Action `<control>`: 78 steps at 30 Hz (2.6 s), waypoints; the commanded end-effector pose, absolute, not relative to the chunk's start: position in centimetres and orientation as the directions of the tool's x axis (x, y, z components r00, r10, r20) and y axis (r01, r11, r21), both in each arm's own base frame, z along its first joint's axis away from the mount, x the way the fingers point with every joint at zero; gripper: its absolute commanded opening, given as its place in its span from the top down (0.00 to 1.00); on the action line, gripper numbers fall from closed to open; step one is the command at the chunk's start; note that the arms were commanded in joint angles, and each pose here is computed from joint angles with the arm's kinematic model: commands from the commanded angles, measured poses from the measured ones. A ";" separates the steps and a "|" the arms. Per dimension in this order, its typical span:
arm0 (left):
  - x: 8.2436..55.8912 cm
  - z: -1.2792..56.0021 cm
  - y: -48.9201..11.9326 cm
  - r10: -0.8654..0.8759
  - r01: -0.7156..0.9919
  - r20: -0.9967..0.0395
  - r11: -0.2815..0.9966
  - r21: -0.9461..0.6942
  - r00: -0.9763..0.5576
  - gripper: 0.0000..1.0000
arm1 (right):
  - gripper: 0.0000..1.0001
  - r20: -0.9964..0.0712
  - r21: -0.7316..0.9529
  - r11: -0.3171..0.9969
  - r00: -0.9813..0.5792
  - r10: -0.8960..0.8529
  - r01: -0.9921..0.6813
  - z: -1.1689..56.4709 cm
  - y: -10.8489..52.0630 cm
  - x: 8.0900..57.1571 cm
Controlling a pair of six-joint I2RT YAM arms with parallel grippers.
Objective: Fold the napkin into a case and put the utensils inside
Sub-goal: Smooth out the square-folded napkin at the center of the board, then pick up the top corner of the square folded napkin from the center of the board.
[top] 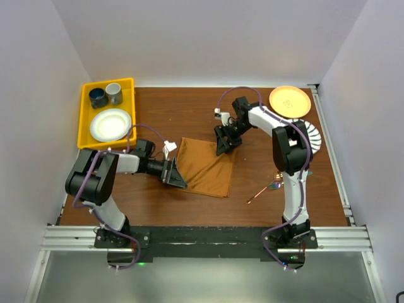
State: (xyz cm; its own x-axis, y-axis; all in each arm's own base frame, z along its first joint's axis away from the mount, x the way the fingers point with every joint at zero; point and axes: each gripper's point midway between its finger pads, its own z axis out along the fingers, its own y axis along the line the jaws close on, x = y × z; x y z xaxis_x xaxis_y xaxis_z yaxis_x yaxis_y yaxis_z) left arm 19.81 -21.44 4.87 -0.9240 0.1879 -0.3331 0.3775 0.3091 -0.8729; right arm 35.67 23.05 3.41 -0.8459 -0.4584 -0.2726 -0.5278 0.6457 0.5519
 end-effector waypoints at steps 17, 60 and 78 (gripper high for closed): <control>28.4 14.2 -23.0 0.050 0.613 -0.623 0.257 -0.747 -0.780 0.00 | 0.34 -0.392 0.504 0.595 -0.780 -0.488 -0.626 8.0 23.7 36.3; 24.7 14.2 -21.8 0.454 0.970 -0.881 0.244 -0.020 -0.133 0.00 | 0.43 -0.294 0.600 0.524 -0.776 -0.558 -0.604 7.7 23.6 26.2; 13.3 8.0 -31.2 0.584 0.811 -0.584 -0.260 0.524 0.565 0.72 | 0.46 -0.339 0.524 0.609 -0.802 -0.493 -0.596 7.3 23.5 32.0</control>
State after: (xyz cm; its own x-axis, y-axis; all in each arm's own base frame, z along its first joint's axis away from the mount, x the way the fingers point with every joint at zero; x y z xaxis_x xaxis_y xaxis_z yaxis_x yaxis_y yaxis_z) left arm 11.98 -29.58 7.39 0.4530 0.5996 -0.6597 0.8905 -0.2687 0.3672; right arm 30.64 23.10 6.31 -0.8104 -0.5022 -0.3017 -0.5793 0.6098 0.5409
